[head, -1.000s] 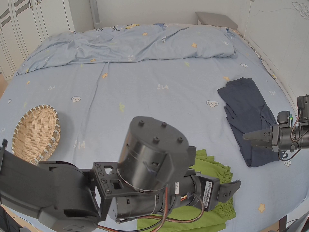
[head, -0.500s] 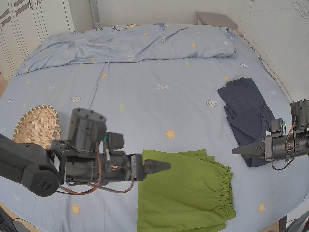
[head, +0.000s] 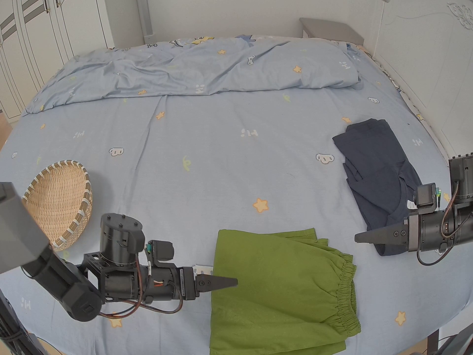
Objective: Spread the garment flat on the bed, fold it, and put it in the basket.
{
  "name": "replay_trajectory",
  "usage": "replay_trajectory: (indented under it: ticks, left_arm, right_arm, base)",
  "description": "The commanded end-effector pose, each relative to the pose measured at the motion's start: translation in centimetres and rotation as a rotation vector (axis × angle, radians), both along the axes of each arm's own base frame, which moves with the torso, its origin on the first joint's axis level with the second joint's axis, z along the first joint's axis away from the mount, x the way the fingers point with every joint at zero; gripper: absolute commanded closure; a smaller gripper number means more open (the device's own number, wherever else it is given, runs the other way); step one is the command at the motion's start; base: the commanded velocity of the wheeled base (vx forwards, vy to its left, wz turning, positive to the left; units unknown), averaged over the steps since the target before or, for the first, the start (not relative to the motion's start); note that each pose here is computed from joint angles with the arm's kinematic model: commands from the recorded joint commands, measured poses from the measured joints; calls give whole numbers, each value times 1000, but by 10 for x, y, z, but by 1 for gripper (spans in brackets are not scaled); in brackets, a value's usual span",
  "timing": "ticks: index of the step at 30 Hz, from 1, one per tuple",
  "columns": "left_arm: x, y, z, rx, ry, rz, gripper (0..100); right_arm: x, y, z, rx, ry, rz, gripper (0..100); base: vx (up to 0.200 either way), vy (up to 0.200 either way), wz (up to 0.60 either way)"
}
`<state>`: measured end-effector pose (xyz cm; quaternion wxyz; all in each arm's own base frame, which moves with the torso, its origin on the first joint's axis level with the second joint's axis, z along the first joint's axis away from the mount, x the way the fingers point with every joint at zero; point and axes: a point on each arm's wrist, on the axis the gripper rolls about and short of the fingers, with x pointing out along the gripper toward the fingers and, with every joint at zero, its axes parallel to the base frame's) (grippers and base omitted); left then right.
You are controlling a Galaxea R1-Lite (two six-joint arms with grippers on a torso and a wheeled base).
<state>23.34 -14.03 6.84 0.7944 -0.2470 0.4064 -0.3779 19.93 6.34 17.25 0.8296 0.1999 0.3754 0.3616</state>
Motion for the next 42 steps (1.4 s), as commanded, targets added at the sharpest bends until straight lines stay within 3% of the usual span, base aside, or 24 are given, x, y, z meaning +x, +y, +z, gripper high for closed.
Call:
replay_trajectory:
  ticks: [1, 13, 21, 22, 31, 35, 39, 42]
  left_arm:
    - [-4, -12, -51, 62, 118, -46, 0]
    - [-6, -44, -53, 8, 35, -140, 0]
    - [-9, -51, -51, -91, 55, -123, 0]
    - [-9, -51, -51, -94, 57, -122, 100]
    - [0, -38, -41, -109, 50, -67, 100]
    - [30, 3, 5, -145, 7, 64, 100]
    - [50, 37, 45, -82, 69, 166, 100]
    - [57, 59, 70, -23, 119, 184, 100]
  right_arm:
    - [-3, 1, 3, 4, -14, 6, 0]
    - [-2, 1, 0, 1, -5, 5, 0]
    - [0, 1, -4, -7, 7, 9, 0]
    - [0, 2, -4, -7, 8, 9, 0]
    - [2, 0, -5, -9, 11, -2, 0]
    - [2, 0, -4, -6, 8, -3, 0]
    - [2, -1, -4, -6, 9, -5, 0]
    - [2, 0, -3, -5, 6, -4, 0]
  base:
    - [0, 0, 0]
    - [0, 0, 0]
    - [0, 0, 0]
    - [0, 0, 0]
    - [0, 0, 0]
    - [0, 0, 0]
    - [0, 0, 0]
    - [0, 0, 0]
